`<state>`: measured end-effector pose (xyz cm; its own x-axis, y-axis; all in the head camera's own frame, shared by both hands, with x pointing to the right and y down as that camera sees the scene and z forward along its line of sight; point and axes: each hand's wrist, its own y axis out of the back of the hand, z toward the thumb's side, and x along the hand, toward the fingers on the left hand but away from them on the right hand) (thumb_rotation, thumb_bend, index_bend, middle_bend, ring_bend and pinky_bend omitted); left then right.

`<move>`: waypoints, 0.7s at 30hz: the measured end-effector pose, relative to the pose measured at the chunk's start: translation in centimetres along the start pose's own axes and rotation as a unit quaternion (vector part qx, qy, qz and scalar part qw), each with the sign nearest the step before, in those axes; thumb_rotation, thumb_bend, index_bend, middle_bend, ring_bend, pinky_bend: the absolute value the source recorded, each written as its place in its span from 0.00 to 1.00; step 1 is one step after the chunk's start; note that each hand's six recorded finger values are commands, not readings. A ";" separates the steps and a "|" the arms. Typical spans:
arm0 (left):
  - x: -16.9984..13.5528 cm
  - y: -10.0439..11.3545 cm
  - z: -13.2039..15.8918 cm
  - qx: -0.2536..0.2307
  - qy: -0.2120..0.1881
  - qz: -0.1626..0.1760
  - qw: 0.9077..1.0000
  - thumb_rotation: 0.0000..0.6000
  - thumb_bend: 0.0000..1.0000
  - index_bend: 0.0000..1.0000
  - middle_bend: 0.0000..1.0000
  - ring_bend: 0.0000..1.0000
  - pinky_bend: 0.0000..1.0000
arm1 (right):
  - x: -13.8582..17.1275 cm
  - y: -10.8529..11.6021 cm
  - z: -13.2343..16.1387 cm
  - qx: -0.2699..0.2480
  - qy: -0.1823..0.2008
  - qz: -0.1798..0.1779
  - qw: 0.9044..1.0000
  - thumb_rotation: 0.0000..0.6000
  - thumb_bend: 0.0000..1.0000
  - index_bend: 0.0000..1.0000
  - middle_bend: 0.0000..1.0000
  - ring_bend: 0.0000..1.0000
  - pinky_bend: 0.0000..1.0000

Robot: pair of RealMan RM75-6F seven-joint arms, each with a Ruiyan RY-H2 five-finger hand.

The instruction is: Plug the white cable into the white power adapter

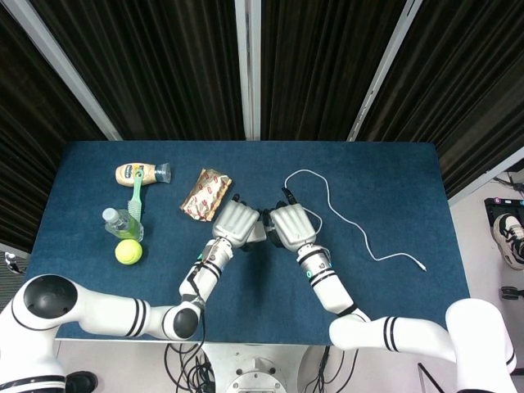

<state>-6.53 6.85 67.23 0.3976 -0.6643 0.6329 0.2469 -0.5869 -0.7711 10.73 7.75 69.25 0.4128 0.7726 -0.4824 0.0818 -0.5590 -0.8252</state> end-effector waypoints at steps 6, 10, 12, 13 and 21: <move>0.1 0.0 0.3 -0.001 -0.003 0.000 1.000 0.81 0.24 0.42 0.48 0.34 0.19 | -0.1 -0.4 0.5 -0.005 0.000 0.000 1.000 1.00 0.37 0.70 0.55 0.33 0.00; 0.1 0.0 0.4 0.000 -0.004 0.000 1.000 0.81 0.24 0.42 0.48 0.34 0.19 | -0.1 -0.5 0.7 -0.007 0.001 0.000 1.000 1.00 0.37 0.70 0.55 0.33 0.00; 0.1 0.0 0.4 0.001 -0.004 -0.001 1.000 0.80 0.24 0.42 0.48 0.34 0.19 | -0.1 -0.5 0.8 -0.007 0.001 0.000 1.000 1.00 0.37 0.70 0.55 0.33 0.00; 0.1 -0.1 0.4 0.000 -0.005 -0.001 1.000 0.80 0.24 0.42 0.48 0.34 0.19 | -0.1 -0.5 0.8 -0.007 0.001 0.000 1.000 1.00 0.37 0.70 0.54 0.33 0.00; 0.0 0.0 -0.1 -0.009 -0.002 -0.001 1.000 0.81 0.24 0.42 0.48 0.34 0.19 | 0.1 -0.6 0.3 -0.008 -0.003 -0.001 1.000 1.00 0.27 0.52 0.46 0.29 0.00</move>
<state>-6.60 6.79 67.27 0.4016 -0.6611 0.6338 0.2320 -0.5960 -0.7687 10.44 8.28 69.59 0.4074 0.7755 -0.4823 0.0964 -0.5617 -0.8217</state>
